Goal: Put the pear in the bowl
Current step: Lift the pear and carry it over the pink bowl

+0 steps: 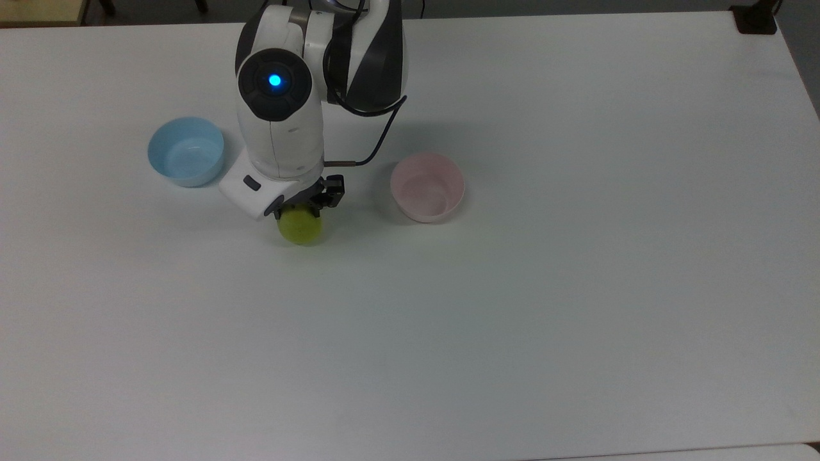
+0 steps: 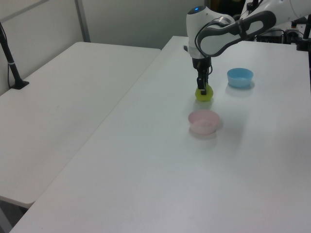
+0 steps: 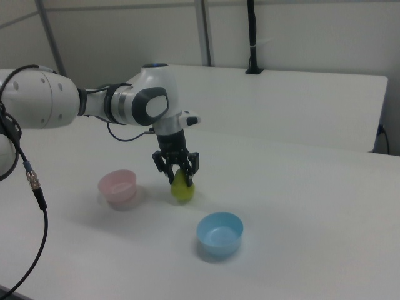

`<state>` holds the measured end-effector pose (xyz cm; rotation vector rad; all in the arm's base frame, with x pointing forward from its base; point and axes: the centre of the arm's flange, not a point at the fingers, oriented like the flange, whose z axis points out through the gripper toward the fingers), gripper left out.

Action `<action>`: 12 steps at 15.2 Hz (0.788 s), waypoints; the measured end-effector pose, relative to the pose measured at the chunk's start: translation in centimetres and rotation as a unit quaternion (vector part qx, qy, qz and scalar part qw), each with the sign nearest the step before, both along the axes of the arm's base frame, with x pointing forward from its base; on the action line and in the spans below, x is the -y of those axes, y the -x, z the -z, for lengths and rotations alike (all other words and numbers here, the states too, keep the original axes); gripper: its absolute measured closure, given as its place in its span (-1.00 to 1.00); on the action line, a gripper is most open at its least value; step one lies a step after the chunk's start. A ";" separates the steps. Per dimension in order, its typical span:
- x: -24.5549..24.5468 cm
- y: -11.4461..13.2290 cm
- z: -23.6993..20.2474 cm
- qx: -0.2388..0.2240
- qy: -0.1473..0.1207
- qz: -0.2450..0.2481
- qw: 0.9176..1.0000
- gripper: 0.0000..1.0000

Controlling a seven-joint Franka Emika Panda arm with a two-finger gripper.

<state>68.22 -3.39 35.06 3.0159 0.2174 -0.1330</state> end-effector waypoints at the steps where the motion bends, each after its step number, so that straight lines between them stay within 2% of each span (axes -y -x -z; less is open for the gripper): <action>1: 0.0 -0.1 -0.9 0.007 -0.001 0.001 1.000 -0.15; 4: 0.0 0.5 -6.6 0.040 -0.009 0.008 0.999 -0.15; 6: -1.6 1.4 -10.1 0.050 -0.025 0.009 0.998 -0.15; 8: -6.7 2.1 -11.5 0.049 -0.035 -0.001 0.998 -0.15; 12: -15.7 3.4 -10.1 0.038 -0.035 -0.014 0.999 -0.15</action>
